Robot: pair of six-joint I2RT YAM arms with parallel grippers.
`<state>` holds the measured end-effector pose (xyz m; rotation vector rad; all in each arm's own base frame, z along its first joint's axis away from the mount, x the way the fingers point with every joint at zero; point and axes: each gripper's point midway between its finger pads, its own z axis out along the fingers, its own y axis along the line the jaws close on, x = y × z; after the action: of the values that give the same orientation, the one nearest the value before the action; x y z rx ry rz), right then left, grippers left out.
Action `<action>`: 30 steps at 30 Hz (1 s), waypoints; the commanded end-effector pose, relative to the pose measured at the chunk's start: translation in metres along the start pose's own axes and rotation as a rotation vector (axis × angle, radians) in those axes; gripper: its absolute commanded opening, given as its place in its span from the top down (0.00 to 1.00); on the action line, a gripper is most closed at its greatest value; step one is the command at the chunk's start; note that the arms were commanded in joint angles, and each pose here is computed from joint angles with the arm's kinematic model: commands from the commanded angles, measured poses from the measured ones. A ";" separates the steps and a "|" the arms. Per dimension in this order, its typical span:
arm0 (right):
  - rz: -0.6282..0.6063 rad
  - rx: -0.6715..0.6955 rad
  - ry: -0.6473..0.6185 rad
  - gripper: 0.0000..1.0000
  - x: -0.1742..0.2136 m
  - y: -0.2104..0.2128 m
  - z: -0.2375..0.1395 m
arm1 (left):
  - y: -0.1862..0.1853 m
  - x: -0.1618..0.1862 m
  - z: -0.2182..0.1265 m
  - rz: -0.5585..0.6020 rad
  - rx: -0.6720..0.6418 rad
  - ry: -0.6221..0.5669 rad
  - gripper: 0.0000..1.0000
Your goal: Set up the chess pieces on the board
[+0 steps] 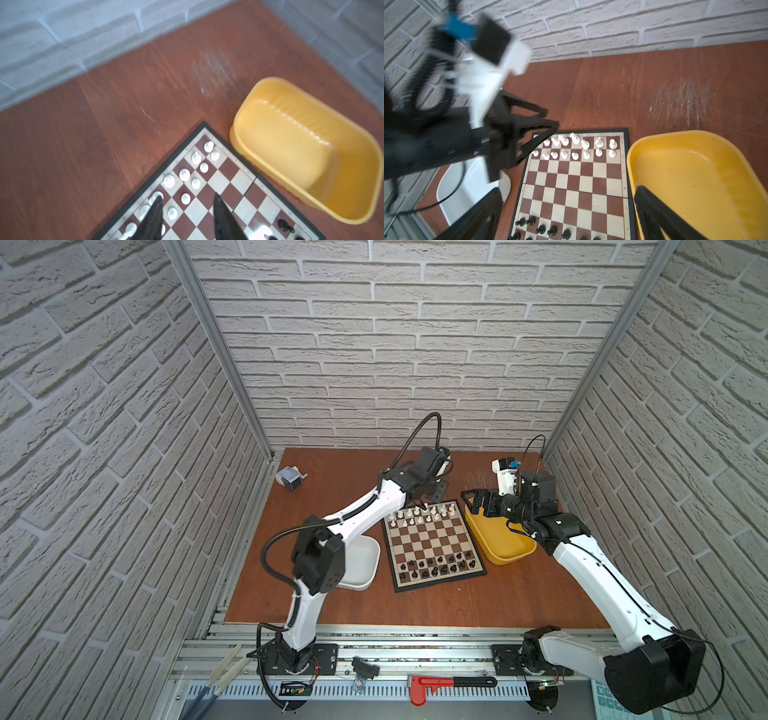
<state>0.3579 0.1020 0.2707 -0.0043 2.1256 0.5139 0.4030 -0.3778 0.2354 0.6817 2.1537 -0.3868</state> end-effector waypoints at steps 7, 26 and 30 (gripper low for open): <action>-0.120 0.372 -0.445 0.00 -0.016 -0.078 -0.039 | 0.140 0.048 -0.173 -0.191 -0.419 -0.650 0.02; -0.234 0.548 -0.425 0.00 0.075 -0.180 0.019 | 0.297 0.196 -0.181 -0.289 -1.039 -0.524 0.02; -0.230 0.531 -0.409 0.00 0.072 -0.181 0.025 | 0.290 0.204 -0.180 -0.284 -0.986 -0.499 0.01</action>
<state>0.3711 -0.0430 0.1214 0.1491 1.8239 -0.2131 0.3616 0.0086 0.1584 -0.2502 1.7059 0.3581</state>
